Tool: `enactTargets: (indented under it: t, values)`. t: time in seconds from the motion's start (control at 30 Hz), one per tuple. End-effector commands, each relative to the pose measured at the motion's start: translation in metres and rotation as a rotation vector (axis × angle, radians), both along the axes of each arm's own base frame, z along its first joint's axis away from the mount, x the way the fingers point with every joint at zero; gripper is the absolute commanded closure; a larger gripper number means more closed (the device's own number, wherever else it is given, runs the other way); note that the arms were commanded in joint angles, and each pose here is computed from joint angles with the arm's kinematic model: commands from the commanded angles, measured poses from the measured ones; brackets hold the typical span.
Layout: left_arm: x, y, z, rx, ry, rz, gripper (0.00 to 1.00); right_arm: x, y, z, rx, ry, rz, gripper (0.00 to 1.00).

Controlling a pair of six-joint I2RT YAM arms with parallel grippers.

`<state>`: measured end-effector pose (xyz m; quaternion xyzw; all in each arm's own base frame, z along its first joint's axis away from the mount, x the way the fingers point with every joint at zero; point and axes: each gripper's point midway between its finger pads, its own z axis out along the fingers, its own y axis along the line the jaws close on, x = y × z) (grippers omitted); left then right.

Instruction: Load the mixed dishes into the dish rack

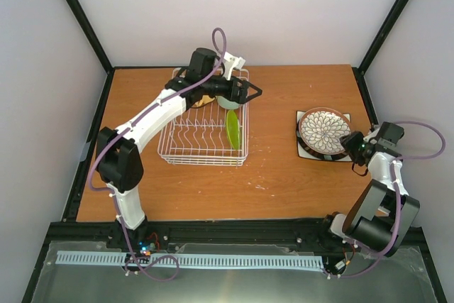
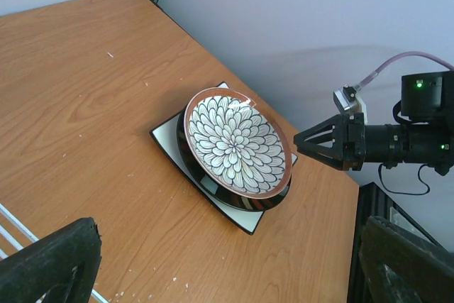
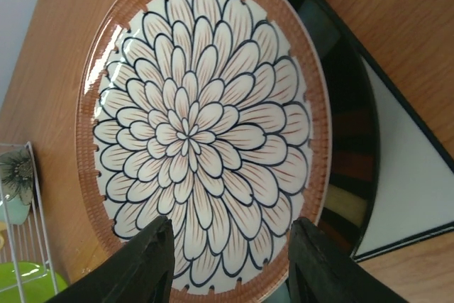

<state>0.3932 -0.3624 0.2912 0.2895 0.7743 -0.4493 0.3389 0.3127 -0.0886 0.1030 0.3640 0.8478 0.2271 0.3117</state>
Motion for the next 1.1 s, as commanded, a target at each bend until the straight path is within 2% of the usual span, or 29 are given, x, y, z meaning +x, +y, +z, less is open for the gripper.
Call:
enactTargets:
  t: [0.0, 0.23, 0.77, 1.07]
  values:
    - [-0.003, -0.002, 0.011, -0.012, -0.074, -0.037, 0.00, -0.007, -0.016, 0.008, -0.063, 0.043, -0.063, 0.55]
    - [0.005, 0.002, 0.008, 0.022, -0.092, 0.001, 0.00, -0.017, -0.022, 0.006, -0.092, 0.078, -0.110, 0.53]
    - [0.009, 0.008, 0.002, 0.063, -0.107, 0.042, 0.00, -0.001, -0.014, -0.023, 0.056, 0.089, -0.121, 0.54]
    - [0.011, 0.009, 0.001, 0.073, -0.112, 0.051, 0.00, 0.005, -0.011, -0.035, 0.105, 0.089, -0.115, 0.60]
